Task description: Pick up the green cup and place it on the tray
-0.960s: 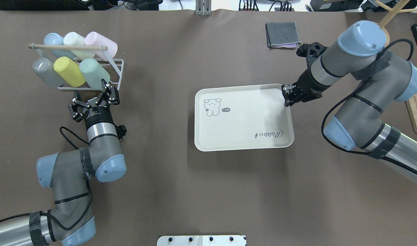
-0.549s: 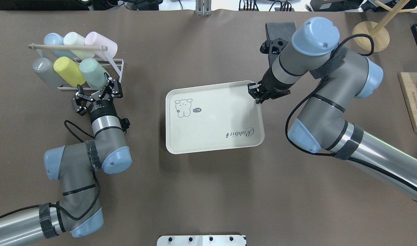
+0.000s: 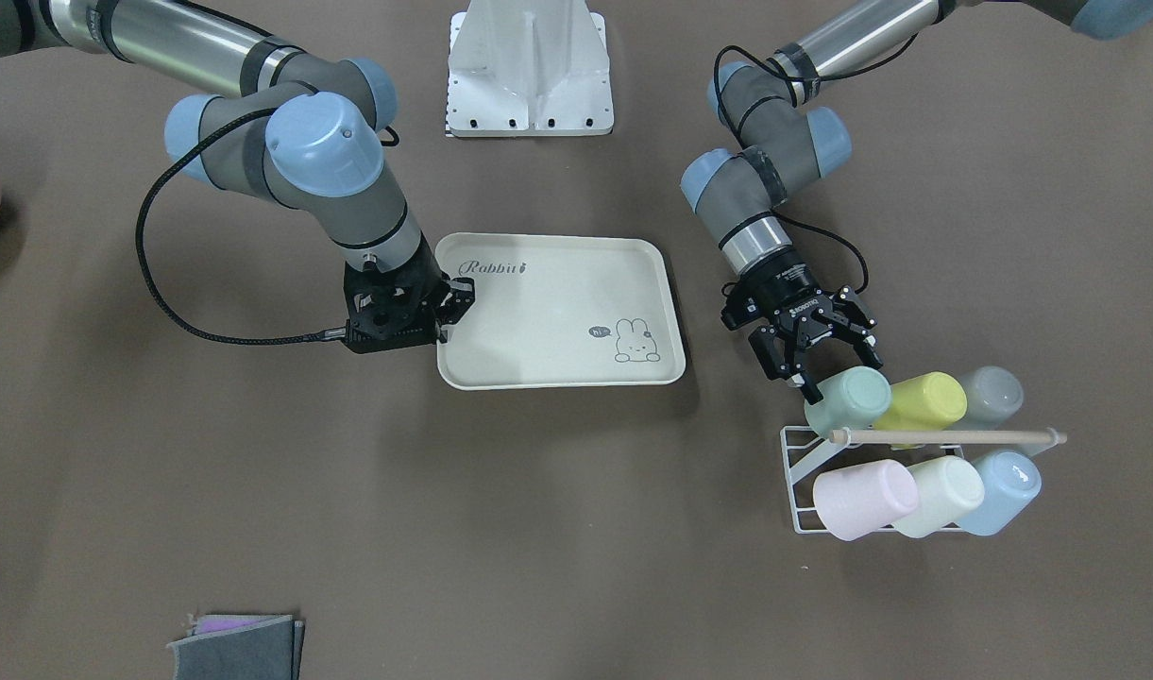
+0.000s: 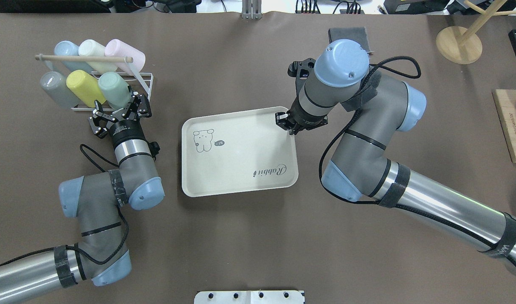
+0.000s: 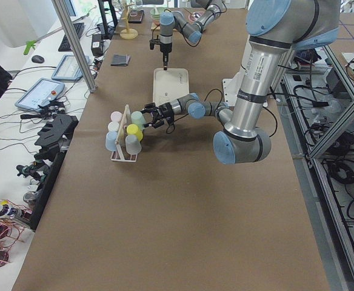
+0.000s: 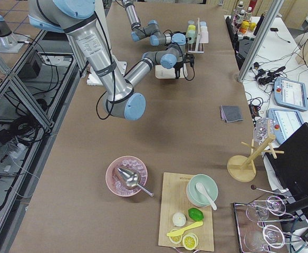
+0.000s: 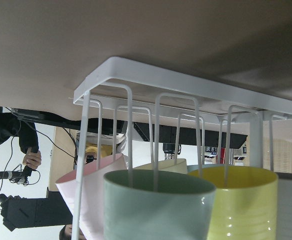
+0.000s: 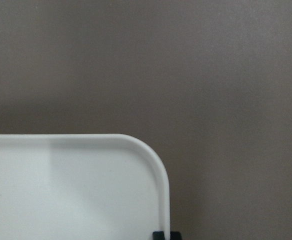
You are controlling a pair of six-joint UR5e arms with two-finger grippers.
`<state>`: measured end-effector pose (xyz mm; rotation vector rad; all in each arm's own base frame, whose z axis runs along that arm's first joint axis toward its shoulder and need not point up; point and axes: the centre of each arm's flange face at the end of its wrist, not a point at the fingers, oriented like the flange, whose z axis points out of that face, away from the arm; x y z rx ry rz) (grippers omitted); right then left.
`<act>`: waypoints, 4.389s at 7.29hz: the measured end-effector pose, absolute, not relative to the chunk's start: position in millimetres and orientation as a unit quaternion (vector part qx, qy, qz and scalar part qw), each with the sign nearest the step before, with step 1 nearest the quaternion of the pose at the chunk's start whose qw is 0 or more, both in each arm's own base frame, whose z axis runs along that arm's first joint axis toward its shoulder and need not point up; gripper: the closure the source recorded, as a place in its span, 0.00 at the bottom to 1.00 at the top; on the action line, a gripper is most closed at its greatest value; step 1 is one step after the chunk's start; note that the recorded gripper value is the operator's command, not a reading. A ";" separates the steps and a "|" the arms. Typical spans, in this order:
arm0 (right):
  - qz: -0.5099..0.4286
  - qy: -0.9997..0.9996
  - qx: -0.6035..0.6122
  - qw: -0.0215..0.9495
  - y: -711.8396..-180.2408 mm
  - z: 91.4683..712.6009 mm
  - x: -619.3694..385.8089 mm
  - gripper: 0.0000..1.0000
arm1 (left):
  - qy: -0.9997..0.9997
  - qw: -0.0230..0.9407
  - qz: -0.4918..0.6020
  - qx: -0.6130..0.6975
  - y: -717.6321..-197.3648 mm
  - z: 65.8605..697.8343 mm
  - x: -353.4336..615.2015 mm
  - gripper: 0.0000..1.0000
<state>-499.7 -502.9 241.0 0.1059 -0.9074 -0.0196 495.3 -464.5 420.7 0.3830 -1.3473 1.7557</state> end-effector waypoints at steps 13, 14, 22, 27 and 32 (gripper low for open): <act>-0.018 -0.420 0.044 0.906 -497.2 285.9 -540.3 1.00 | -0.570 0.441 0.682 0.129 -496.8 418.5 486.1 0.81; -0.017 -0.420 0.044 0.906 -497.3 287.4 -541.0 1.00 | -0.578 0.440 0.675 0.126 -498.1 416.9 483.4 0.81; 0.000 -0.417 0.031 0.908 -497.7 294.2 -540.8 0.58 | -0.601 0.459 0.636 0.151 -489.5 370.2 426.1 0.81; 0.019 -0.412 0.034 0.910 -508.6 309.1 -501.4 0.00 | -0.516 0.543 0.556 0.359 -449.1 309.8 390.8 0.81; 0.021 -0.342 0.048 0.938 -536.4 355.3 -322.5 0.00 | -0.044 0.620 0.409 0.668 -423.8 251.4 430.8 0.82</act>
